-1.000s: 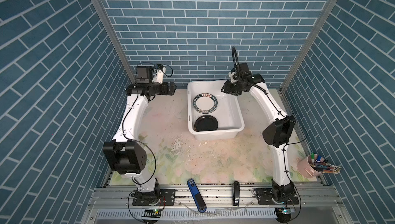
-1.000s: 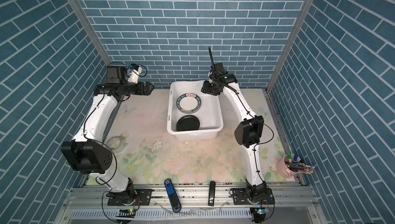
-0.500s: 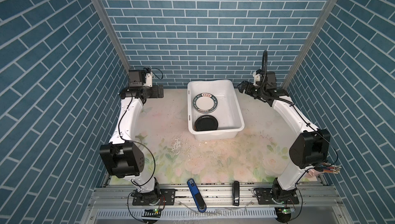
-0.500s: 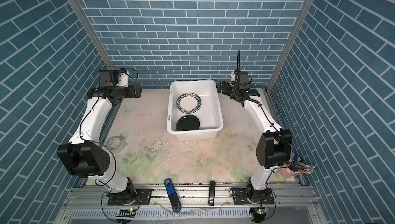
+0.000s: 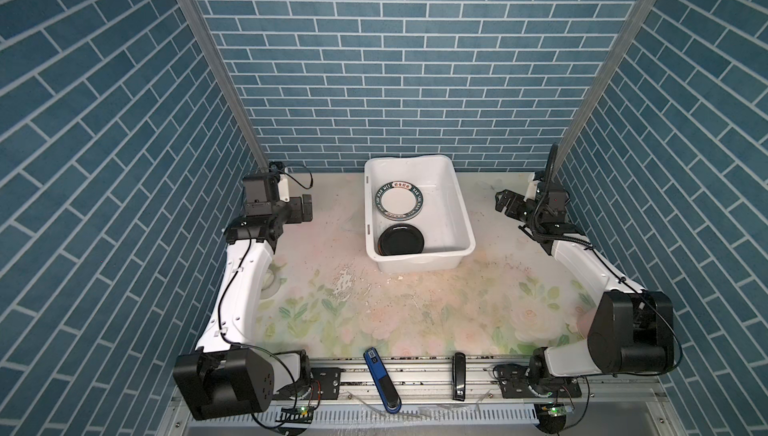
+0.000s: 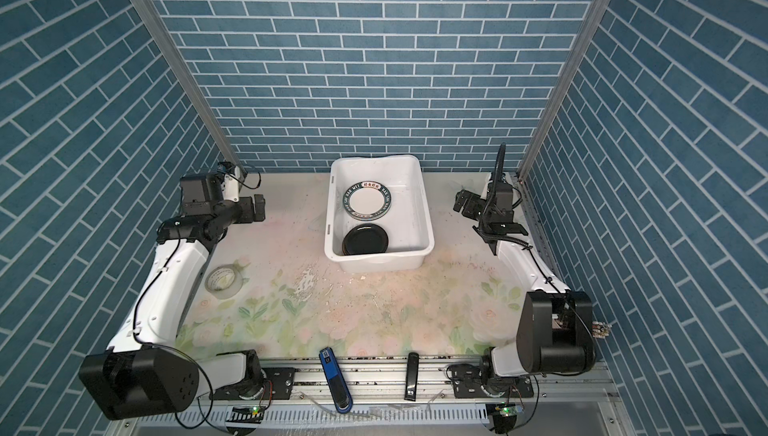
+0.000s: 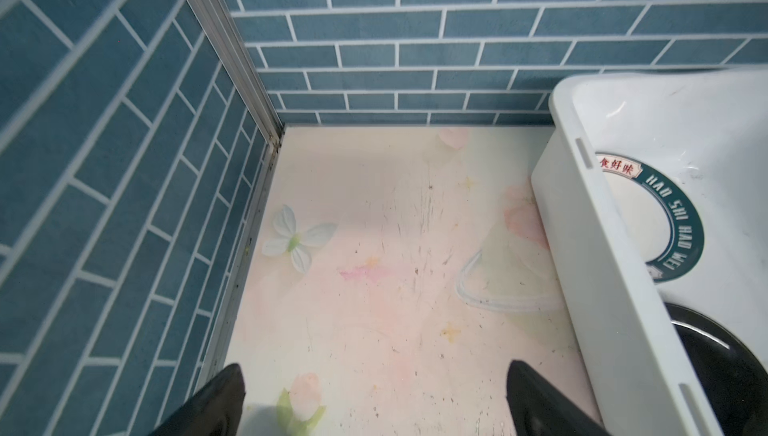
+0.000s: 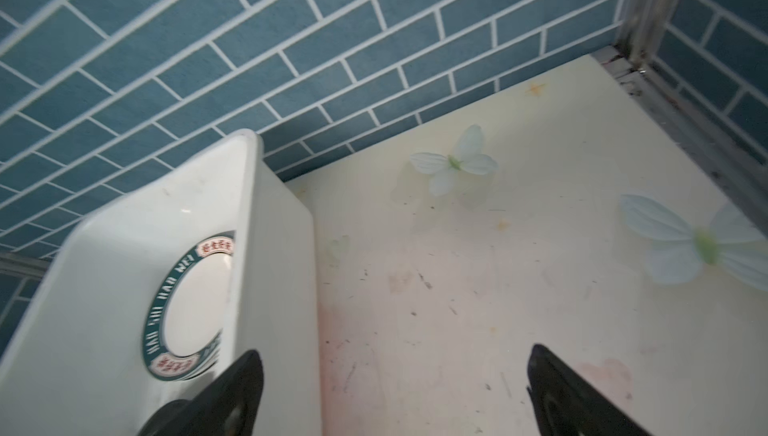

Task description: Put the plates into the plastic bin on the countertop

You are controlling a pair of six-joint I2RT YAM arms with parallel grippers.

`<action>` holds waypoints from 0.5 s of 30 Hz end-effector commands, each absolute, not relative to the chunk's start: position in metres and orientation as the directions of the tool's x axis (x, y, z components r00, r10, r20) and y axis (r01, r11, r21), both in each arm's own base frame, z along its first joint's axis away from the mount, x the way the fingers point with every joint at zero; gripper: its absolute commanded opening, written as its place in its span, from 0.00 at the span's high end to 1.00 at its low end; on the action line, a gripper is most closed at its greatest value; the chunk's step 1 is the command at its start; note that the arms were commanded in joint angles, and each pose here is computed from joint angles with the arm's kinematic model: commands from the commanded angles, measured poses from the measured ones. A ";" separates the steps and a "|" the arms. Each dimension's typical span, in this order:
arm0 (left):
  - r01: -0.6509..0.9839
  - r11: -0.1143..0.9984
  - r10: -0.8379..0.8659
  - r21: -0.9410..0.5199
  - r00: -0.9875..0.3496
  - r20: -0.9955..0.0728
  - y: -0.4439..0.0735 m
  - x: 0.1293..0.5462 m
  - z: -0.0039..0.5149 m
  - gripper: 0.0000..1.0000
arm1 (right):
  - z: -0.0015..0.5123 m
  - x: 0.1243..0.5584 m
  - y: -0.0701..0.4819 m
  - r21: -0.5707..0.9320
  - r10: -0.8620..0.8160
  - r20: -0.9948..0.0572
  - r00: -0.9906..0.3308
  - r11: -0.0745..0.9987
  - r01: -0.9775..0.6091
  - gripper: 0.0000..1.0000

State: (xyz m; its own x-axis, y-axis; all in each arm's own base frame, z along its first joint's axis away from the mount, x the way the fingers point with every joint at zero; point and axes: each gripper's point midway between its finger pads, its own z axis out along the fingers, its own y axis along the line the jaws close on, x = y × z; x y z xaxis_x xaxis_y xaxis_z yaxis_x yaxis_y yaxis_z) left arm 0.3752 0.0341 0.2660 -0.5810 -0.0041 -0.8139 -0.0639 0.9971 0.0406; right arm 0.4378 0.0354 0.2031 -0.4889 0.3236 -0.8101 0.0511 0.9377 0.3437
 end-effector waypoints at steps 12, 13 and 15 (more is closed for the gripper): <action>-0.020 1.000 -0.004 0.005 -0.389 -0.921 0.022 0.360 0.185 0.00 | 0.176 0.398 -0.051 0.078 0.145 -0.945 -0.293 0.970 0.230 0.01; -0.018 1.000 -0.002 0.005 -0.388 -0.921 0.021 0.359 0.177 0.01 | 0.172 0.396 -0.052 0.076 0.143 -0.945 -0.294 0.970 0.229 0.01; -0.053 0.999 -0.024 -0.004 -0.376 -0.926 0.026 0.358 0.168 0.01 | 0.169 0.393 -0.054 0.085 0.150 -0.949 -0.278 0.969 0.232 0.01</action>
